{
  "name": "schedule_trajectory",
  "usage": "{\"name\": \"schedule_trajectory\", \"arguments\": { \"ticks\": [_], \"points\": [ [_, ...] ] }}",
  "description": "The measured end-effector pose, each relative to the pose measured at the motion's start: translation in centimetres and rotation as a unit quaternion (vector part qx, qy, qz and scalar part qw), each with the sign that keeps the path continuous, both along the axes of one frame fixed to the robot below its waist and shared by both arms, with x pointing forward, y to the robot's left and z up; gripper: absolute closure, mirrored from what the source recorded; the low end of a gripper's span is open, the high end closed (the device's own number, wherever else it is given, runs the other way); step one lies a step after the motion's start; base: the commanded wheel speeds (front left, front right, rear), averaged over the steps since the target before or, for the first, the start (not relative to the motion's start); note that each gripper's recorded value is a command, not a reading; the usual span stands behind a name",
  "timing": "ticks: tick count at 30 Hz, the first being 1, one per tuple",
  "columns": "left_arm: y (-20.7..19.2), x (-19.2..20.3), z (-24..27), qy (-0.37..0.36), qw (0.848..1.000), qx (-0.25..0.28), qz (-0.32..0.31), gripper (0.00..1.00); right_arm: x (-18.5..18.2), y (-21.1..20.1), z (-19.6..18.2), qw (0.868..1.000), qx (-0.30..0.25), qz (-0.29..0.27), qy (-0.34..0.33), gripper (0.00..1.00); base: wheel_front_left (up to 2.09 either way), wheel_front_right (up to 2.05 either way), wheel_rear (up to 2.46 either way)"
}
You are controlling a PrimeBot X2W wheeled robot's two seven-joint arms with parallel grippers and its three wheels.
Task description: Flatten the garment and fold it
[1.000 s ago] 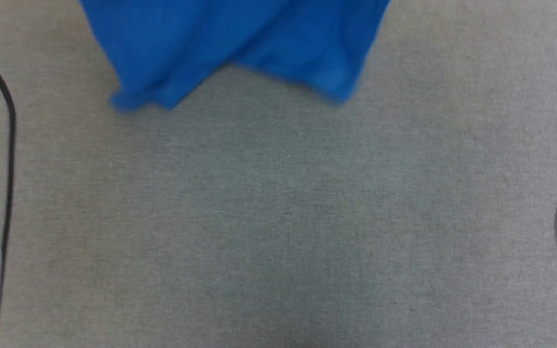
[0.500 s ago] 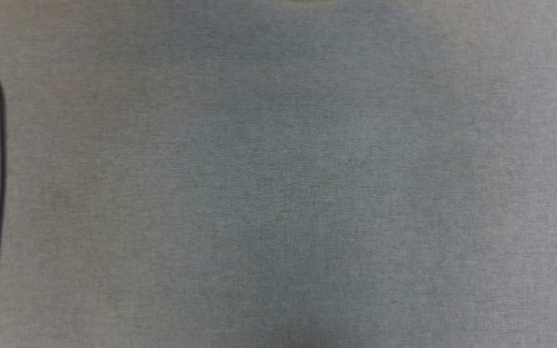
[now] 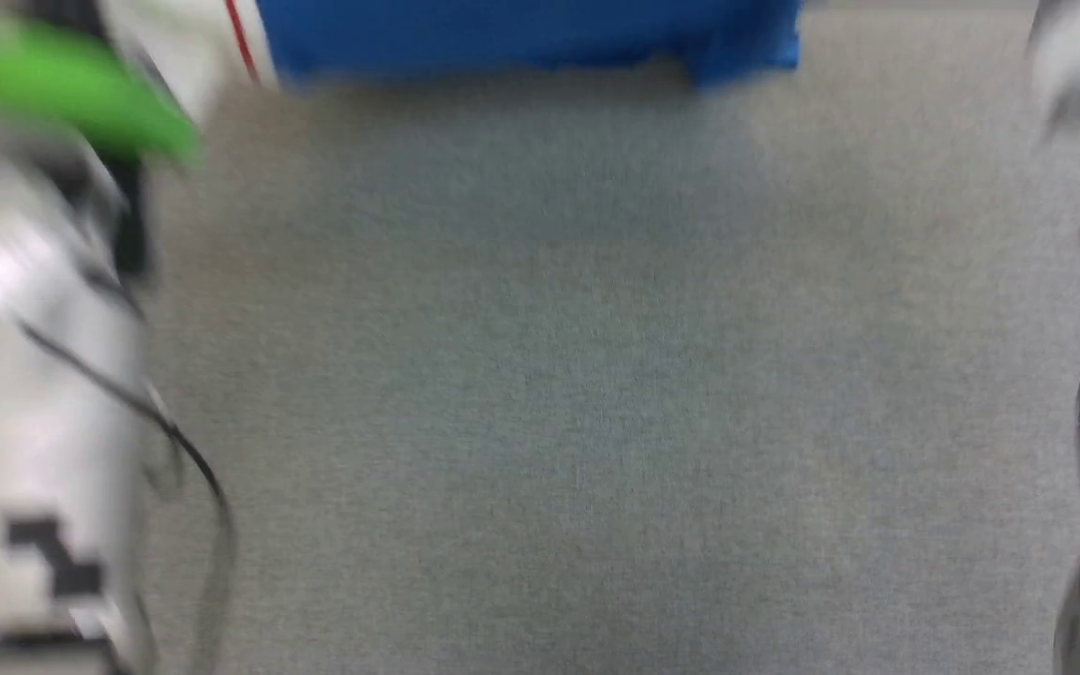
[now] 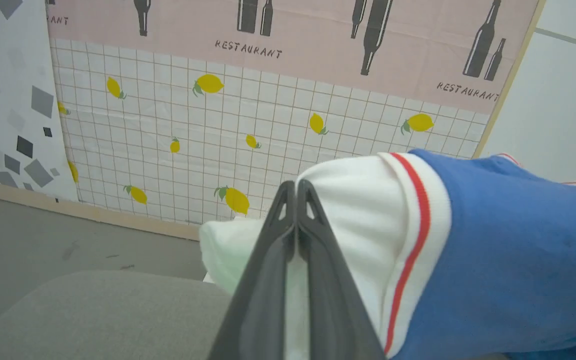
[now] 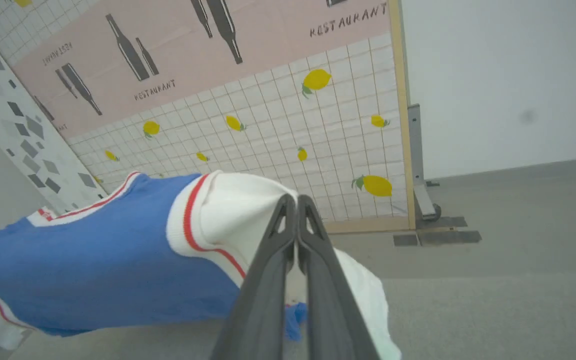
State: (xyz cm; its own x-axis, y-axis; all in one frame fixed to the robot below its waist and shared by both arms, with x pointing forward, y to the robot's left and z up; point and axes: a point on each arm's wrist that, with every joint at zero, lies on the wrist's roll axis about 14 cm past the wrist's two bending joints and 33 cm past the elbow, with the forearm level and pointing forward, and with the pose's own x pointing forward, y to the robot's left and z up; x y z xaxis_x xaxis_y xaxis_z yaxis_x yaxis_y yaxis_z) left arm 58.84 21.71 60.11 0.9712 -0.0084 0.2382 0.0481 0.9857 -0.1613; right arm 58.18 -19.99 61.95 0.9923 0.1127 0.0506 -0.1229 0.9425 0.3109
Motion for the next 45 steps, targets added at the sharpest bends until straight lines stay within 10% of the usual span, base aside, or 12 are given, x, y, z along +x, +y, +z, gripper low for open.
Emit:
{"name": "schedule_trajectory", "arguments": {
  "ticks": [17,34,36,40,45],
  "points": [
    [-0.5,-22.3,-18.5,0.276,0.961,-0.029,0.005,1.0,-22.5,0.6,-17.9,0.96,0.01,0.037,0.278,1.0,0.0,0.0,0.0],
    [1.6,-26.4,-21.8,0.394,0.917,0.032,0.054,1.0,-28.7,1.7,-23.7,0.869,-0.138,0.1,0.464,1.0,0.0,0.0,0.0],
    [1.4,-26.2,-21.7,0.388,0.92,0.028,0.053,1.0,-28.5,2.5,-23.9,0.867,-0.138,0.11,0.467,0.0,0.0,0.0,0.0],
    [1.1,-25.7,-21.0,0.367,0.929,0.019,0.052,1.0,-27.5,3.1,-22.9,0.881,-0.115,0.111,0.445,0.0,0.0,0.0,0.0],
    [1.2,-24.6,-19.0,0.319,0.946,0.011,0.059,1.0,-23.7,2.2,-17.5,0.942,-0.01,0.062,0.33,0.0,0.0,0.0,0.0]
  ]
}}
